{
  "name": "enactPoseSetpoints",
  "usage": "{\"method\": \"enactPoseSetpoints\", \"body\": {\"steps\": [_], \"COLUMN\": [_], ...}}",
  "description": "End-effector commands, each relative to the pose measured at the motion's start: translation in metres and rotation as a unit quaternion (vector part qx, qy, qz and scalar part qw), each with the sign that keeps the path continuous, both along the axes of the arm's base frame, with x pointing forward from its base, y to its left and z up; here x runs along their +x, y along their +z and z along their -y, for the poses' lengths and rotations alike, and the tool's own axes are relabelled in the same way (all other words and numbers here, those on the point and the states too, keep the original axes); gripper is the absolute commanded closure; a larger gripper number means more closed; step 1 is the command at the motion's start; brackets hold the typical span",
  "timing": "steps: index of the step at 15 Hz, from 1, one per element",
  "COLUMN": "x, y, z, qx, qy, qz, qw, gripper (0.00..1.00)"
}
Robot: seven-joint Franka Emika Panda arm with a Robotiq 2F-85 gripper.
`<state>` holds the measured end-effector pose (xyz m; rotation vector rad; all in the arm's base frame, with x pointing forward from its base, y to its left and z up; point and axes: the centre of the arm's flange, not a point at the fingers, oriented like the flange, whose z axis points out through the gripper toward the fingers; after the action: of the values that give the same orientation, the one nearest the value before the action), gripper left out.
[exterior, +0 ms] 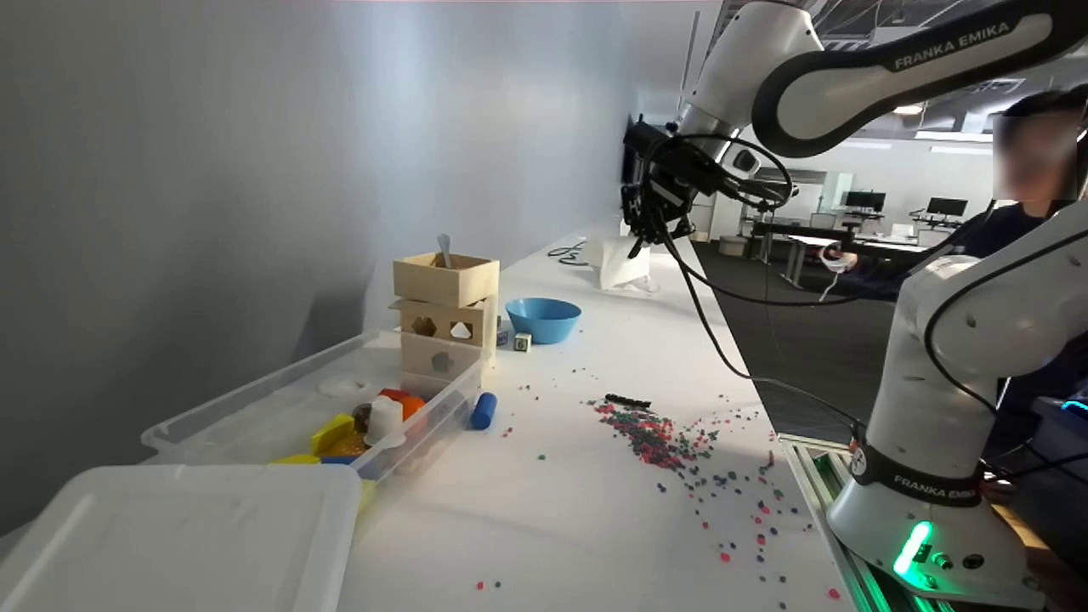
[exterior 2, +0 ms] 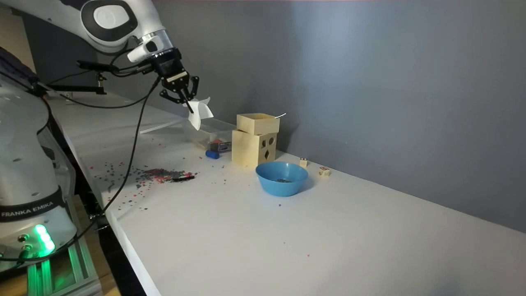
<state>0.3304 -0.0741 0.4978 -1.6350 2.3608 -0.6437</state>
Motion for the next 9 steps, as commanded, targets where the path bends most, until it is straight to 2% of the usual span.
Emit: {"method": "enactPoseSetpoints", "body": {"steps": [1,4,8,9], "x": [0.014,0.035,0.057,0.058], "y": [-0.037,-0.091,-0.162,-0.166], "z": [0.016,0.040,0.063,0.071], "qx": [-0.009,-0.003,0.019,0.024], "qy": [-0.096,-0.161,-0.240,-0.248], "qz": [-0.028,-0.082,-0.157,-0.166], "qw": [0.9950,0.9835,0.9578,0.9540], "gripper": [1.00,1.00,1.00,0.73]}}
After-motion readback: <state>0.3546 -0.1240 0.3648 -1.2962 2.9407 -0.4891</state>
